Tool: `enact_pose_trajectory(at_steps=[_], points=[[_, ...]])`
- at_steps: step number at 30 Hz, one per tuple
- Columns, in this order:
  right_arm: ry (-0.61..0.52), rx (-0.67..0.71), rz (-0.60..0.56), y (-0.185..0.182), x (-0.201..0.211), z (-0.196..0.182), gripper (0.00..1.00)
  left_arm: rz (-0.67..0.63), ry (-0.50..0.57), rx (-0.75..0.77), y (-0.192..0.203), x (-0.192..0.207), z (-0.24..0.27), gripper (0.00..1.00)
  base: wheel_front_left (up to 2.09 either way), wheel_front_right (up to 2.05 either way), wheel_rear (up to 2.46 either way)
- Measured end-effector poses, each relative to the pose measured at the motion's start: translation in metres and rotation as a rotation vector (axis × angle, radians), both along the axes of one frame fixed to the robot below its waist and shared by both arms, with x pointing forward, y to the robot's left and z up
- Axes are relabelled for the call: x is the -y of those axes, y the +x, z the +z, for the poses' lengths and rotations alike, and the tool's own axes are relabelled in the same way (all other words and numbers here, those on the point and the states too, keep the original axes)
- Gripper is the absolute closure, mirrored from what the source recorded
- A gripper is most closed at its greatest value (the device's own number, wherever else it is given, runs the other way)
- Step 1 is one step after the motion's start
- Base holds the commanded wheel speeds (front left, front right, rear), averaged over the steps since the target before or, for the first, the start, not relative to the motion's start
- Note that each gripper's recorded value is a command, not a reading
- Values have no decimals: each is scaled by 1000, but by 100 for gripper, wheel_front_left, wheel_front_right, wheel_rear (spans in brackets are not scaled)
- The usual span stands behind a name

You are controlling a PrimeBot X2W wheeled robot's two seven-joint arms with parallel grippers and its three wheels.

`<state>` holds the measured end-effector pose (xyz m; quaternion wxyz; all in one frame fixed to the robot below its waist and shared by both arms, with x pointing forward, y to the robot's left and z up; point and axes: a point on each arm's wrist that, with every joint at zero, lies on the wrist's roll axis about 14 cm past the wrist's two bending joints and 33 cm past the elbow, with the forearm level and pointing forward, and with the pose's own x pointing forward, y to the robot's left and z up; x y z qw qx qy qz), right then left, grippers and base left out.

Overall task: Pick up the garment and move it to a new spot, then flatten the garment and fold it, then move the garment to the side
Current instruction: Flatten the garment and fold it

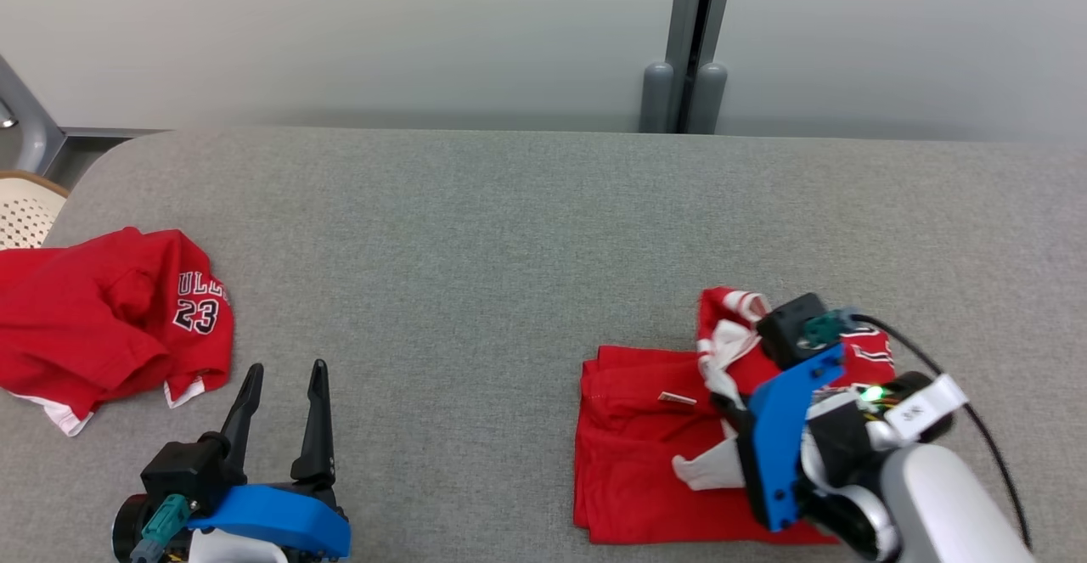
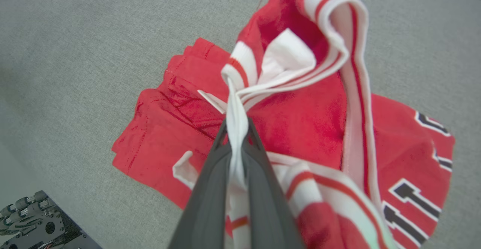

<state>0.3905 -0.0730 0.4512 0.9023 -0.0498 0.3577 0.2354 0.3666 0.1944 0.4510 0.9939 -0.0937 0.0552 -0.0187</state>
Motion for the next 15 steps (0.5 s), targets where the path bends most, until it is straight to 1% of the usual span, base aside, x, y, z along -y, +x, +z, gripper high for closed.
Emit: enact_pose_trajectory(at_steps=[1, 7, 15], points=[[0, 0, 0, 0, 0, 0, 100, 0, 0, 0, 0, 0, 0, 0, 0, 0, 0], [30, -57, 100, -4, -44, -17, 100, 10, 0, -4, -1, -3, -1, 0, 0, 0, 0], [33, -105, 136, 0, -64, -37, 100, 25, -6, -12, 2, -6, -4, 0, 0, 0, 0]])
